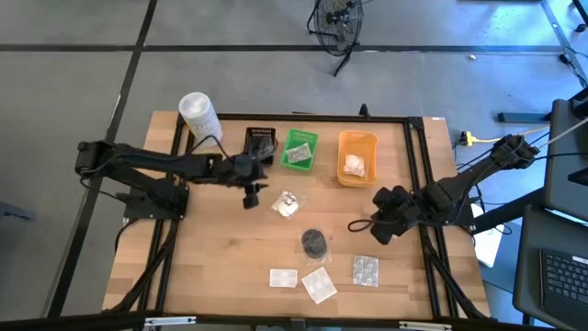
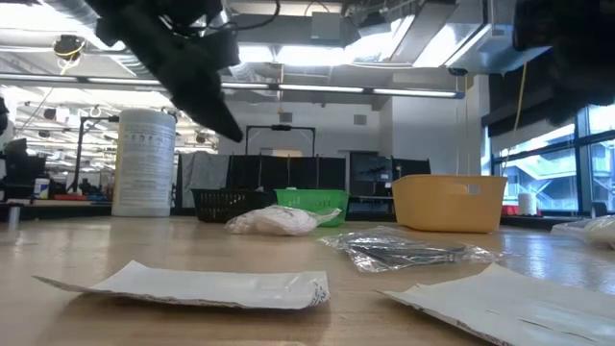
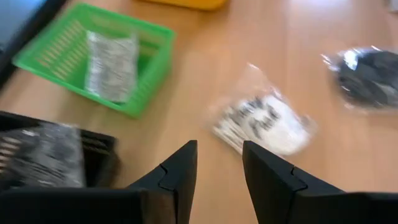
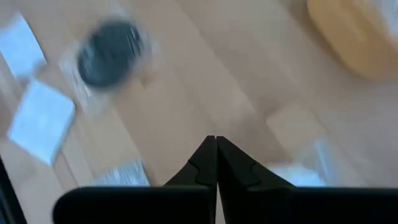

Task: Pick & Place Travel size toiletries
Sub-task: Put the white cotton pack into the yellow bin

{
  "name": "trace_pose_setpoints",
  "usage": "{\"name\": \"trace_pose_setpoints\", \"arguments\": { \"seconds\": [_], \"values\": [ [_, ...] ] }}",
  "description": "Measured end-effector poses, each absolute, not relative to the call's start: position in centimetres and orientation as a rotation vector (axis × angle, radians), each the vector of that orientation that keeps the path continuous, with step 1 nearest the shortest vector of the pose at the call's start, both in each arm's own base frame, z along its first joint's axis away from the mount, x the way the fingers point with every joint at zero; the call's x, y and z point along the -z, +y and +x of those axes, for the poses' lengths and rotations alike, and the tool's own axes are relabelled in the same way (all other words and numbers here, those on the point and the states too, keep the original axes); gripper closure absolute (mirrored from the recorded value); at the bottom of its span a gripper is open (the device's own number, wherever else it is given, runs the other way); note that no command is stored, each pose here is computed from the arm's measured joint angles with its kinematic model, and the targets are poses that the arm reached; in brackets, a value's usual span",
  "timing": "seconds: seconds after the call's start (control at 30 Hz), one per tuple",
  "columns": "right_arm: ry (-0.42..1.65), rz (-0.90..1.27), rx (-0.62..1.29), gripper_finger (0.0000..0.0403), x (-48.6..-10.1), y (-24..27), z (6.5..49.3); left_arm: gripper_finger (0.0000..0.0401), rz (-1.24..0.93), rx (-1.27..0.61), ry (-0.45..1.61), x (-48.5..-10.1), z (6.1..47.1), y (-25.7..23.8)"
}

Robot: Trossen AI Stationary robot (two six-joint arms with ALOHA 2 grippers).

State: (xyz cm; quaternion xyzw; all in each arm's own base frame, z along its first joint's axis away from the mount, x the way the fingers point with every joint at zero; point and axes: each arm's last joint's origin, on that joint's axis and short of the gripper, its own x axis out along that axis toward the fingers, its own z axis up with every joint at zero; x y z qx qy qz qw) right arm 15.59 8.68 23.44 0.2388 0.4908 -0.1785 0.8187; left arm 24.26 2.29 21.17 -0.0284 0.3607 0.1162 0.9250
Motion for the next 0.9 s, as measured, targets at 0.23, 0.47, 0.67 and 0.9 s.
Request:
{"name": "trace_pose_setpoints", "arguments": {
  "seconds": [0.23, 0.47, 0.67, 0.9],
  "values": [
    [1.183, 0.488, 0.292, 0.0393, -23.2, 9.2, 14.8, 0.0276, -0.085, -0.174, 0.849, -19.8, 23.2, -0.5],
    [1.290, 0.480, 0.247, 0.0394, -23.0, 9.6, 13.9, 0.0276, -0.054, -0.215, 0.859, -19.5, 23.0, -2.0],
    [1.292, 0.534, 0.277, 0.0379, -23.0, 9.9, 13.7, 0.0276, -0.041, -0.198, 0.858, -19.5, 23.0, -2.5],
    [1.326, 0.503, 0.325, 0.0303, -21.3, 10.2, 12.9, 0.0276, -0.022, -0.236, 0.850, -19.6, 23.0, -2.4]
  ]
}}
